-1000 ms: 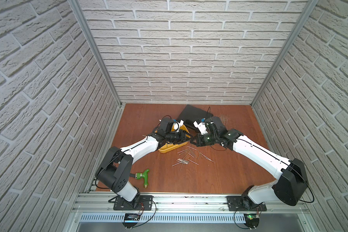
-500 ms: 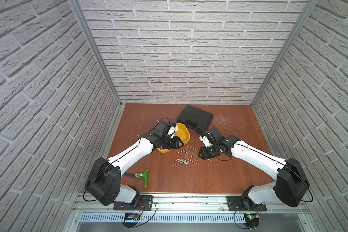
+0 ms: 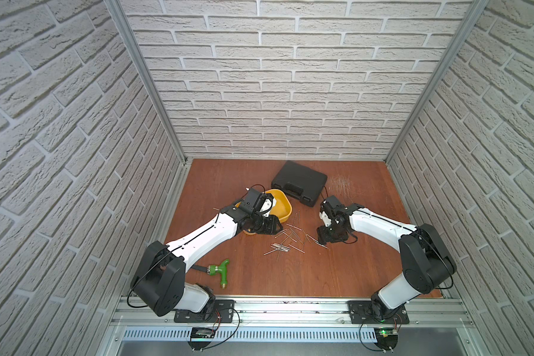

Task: Put the nails on the desktop into the storage box
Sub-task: Pick up the nail from the center of the board.

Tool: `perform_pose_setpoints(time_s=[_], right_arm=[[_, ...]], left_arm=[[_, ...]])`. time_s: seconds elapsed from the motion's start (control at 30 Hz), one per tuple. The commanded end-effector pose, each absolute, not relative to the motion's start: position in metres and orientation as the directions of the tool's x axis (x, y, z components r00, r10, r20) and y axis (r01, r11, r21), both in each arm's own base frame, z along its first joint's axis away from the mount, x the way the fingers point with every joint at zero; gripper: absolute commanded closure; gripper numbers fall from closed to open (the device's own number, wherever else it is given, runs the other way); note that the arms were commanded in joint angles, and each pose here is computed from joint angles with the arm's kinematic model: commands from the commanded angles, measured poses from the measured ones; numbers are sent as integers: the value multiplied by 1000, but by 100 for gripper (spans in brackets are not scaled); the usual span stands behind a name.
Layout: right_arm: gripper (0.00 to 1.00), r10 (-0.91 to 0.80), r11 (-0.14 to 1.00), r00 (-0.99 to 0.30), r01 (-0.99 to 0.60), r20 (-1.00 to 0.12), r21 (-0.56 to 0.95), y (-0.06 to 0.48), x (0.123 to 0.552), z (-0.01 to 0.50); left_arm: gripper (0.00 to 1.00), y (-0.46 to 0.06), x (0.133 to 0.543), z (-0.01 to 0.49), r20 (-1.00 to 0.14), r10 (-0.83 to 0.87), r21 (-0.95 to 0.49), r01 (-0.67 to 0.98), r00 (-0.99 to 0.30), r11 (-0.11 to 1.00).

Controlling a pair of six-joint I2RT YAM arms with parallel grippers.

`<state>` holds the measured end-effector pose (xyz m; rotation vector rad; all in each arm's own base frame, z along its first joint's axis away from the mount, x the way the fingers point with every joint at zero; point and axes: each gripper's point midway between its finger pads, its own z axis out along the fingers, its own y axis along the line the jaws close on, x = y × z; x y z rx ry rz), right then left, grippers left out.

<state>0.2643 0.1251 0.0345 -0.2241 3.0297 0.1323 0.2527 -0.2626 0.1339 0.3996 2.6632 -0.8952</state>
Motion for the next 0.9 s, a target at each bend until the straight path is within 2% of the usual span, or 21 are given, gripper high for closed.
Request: perform_pose_setpoints(time_s=[0.0, 0.37, 0.6, 0.87], right_arm=[[33, -167, 979, -980, -178, -106, 104, 130, 266, 27], [33, -161, 978, -986, -166, -50, 122, 134, 263, 5], [36, -128, 982, -991, -131, -29, 139, 131, 238, 7], [41, -167, 978, -986, -167, -9, 127, 140, 218, 4]], left_arm=[[56, -265, 253, 132, -376, 182, -529, 372, -908, 763], [56, -266, 254, 134, -377, 180, -535, 372, -908, 758], [56, -266, 254, 134, -379, 181, -534, 374, -907, 758], [56, -268, 255, 133, -375, 180, -542, 373, -909, 753]])
